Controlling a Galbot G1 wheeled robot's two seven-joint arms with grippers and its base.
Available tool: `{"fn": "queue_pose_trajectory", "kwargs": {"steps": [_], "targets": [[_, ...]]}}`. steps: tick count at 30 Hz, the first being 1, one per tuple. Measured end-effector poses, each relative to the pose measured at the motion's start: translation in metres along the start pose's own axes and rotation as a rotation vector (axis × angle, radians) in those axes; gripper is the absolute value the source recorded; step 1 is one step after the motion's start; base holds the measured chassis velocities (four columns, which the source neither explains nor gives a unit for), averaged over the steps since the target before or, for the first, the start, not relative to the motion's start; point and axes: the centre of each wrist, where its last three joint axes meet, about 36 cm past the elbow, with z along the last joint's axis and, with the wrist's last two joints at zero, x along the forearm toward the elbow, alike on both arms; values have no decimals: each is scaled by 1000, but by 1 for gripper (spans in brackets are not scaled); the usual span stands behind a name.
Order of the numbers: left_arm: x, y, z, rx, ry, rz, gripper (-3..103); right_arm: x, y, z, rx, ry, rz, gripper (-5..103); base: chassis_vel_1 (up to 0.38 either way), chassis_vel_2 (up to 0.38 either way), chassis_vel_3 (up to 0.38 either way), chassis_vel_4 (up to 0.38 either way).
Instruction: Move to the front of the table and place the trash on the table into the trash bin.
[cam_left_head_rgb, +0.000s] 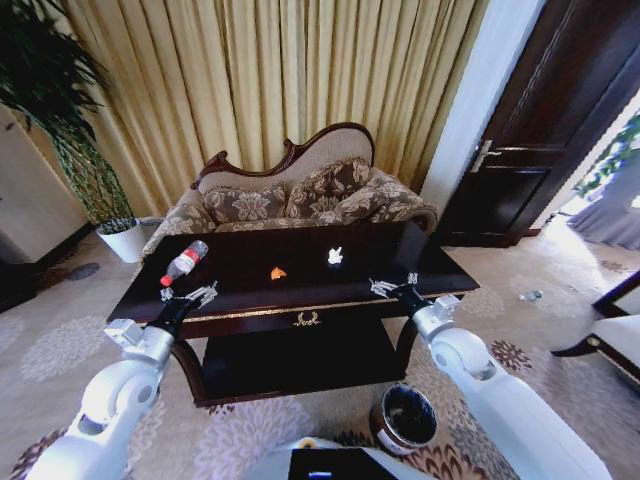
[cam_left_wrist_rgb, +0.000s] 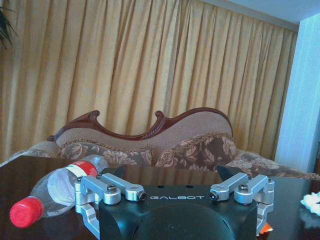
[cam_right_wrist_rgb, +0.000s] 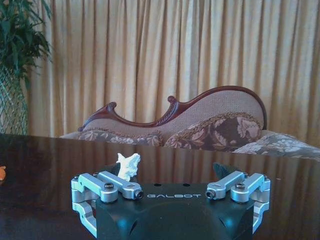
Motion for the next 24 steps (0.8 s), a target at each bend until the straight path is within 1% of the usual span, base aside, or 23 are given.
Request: {"fn": "queue_pose_trajectory", "kwargs": {"steps": [4, 9, 10, 14, 16, 17, 19, 20, 21, 22, 23, 24], "targets": [[5, -3, -2, 0, -1, 1, 100, -8, -3, -6, 21, 17, -41, 100, -7, 14, 7, -12], [12, -6, -4, 3, -1, 0, 100, -22, -6, -14, 15, 30, -87, 100, 0, 0, 0, 0], [14, -7, -4, 5, 0, -3, 100, -30, -9, -17, 10, 42, -111, 100, 0, 0, 0, 0], [19, -8, -4, 2, 2, -12, 100, -40, -13, -19, 5, 64, -140, 100, 0, 0, 0, 0], [23, -7, -5, 1, 5, -23, 100, -54, -15, -24, -29, 96, -164, 100, 0, 0, 0, 0], [23, -7, -5, 1, 5, -23, 100, -54, -15, -24, -29, 96, -164, 100, 0, 0, 0, 0], [25, -6, -6, -2, 6, -31, 100, -69, -12, -30, -65, 105, -174, 100, 0, 0, 0, 0], [25, -6, -6, -2, 6, -31, 100, -69, -12, -30, -65, 105, -174, 100, 0, 0, 0, 0], [26, -5, -6, -3, 8, -35, 100, -80, -7, -36, -101, 114, -179, 100, 0, 0, 0, 0], [28, -3, -6, -2, 11, -47, 100, -99, 3, -47, -137, 122, -188, 100, 0, 0, 0, 0], [28, -3, -6, -2, 11, -47, 100, -99, 3, -47, -137, 122, -188, 100, 0, 0, 0, 0], [30, -2, -6, -2, 12, -54, 100, -109, 5, -47, -130, 132, -191, 100, 0, 0, 0, 0]]}}
